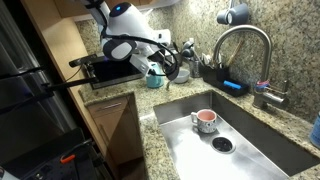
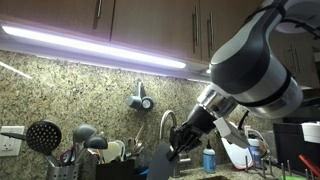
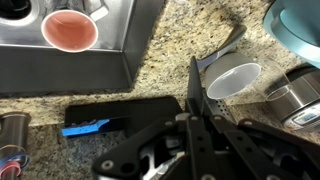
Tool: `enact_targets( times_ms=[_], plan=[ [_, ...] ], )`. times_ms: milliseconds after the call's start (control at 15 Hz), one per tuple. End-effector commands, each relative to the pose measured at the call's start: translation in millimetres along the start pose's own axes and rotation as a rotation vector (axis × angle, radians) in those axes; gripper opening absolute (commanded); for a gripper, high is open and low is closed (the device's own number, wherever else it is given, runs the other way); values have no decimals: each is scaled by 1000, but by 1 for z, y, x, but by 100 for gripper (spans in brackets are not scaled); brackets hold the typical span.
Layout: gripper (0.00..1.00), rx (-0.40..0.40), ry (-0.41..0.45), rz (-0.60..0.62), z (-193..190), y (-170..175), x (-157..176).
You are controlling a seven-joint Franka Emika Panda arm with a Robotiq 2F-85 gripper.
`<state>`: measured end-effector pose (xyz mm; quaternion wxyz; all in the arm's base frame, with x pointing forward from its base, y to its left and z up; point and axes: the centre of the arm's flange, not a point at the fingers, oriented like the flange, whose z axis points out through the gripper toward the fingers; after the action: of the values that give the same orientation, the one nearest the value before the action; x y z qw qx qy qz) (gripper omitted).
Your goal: Take the spatula out of the utensil holder and place it on the counter
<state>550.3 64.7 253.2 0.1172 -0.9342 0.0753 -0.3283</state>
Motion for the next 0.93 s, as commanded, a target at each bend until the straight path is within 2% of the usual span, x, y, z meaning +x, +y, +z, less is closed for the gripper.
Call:
enact_targets(
  times_ms=[0, 200, 400, 867],
  plan=[
    [1, 4, -28, -28, 17, -6, -8],
    [1, 32, -50, -37, 30, -13, -19],
    [1, 30, -36, -76, 42, -18, -32],
    [1, -24, 46, -230, 70, -29, -40]
  ],
)
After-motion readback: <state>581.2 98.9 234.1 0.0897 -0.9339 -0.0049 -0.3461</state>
